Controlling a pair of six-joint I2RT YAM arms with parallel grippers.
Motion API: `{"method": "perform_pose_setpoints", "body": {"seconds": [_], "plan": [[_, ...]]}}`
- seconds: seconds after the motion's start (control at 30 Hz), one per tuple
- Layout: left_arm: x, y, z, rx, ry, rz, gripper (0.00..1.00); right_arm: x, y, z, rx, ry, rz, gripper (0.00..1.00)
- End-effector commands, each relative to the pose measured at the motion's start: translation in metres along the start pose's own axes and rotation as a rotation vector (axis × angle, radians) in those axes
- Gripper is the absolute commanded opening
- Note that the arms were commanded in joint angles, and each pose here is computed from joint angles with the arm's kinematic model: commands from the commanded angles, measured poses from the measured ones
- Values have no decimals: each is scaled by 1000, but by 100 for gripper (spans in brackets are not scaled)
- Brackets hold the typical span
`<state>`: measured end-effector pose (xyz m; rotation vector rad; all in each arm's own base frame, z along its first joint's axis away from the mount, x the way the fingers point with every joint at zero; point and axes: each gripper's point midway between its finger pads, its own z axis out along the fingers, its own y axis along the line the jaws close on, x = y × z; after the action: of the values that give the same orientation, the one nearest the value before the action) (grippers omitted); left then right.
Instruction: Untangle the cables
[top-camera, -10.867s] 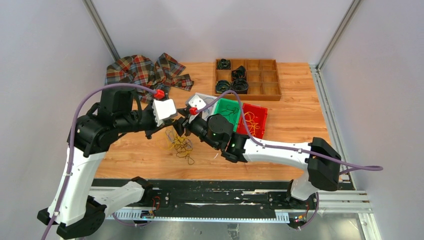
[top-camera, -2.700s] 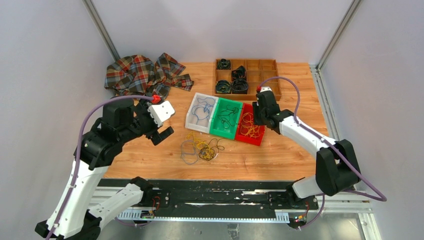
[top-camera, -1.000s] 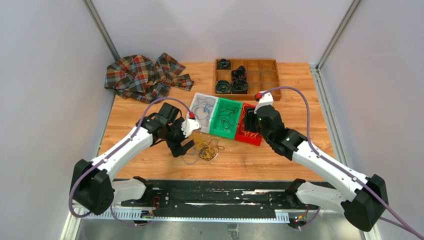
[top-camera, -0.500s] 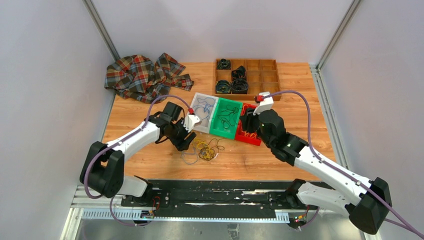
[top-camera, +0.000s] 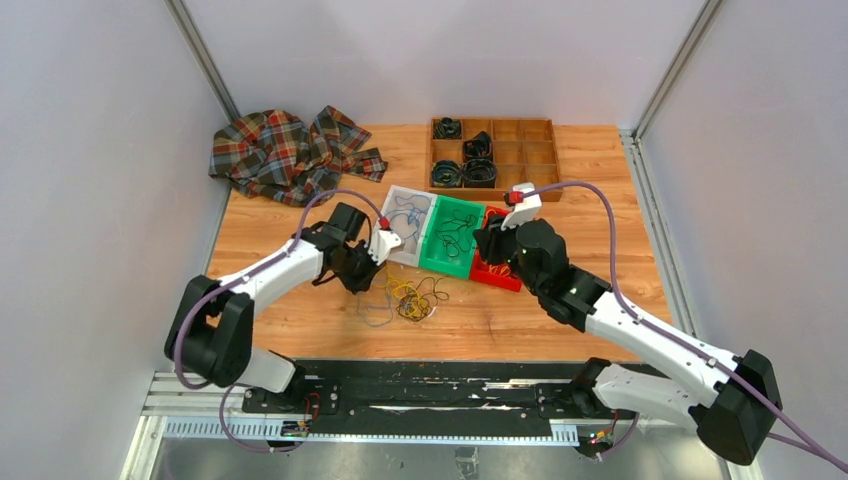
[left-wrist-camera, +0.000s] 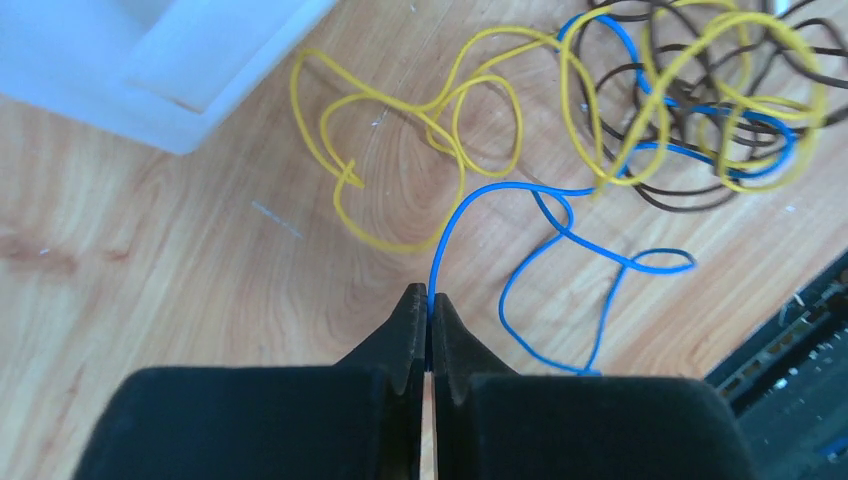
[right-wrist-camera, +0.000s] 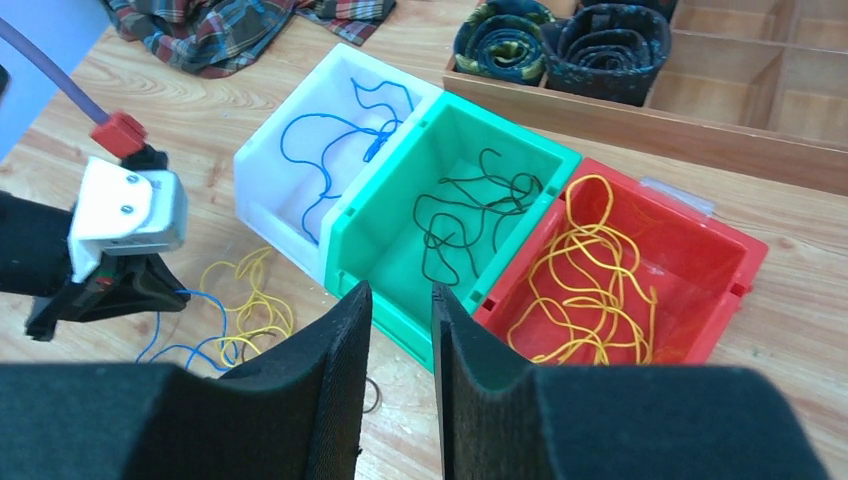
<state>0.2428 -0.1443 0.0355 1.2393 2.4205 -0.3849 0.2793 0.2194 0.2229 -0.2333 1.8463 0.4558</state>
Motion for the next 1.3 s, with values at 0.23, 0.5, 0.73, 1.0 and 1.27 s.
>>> {"method": "perform_pose_setpoints", "body": {"seconds": [0.23,0.5,0.73,1.0,1.27], "plan": [[-54,-30,-133,-34,-224,138,1,-12,77,7,-254,-88,-82,39],[-88,-48,-214,-54,-353,177,1,-19,177,-13,-586,-134,-113,63],[-100,-61,-243,-45,-421,175,1,-23,225,-11,-650,-167,-127,64],[-105,-77,-270,-24,-473,219,0,-19,234,19,-581,-184,-154,58],[-119,-77,-292,-61,-531,252,0,34,227,38,-550,-83,-166,57]]}}
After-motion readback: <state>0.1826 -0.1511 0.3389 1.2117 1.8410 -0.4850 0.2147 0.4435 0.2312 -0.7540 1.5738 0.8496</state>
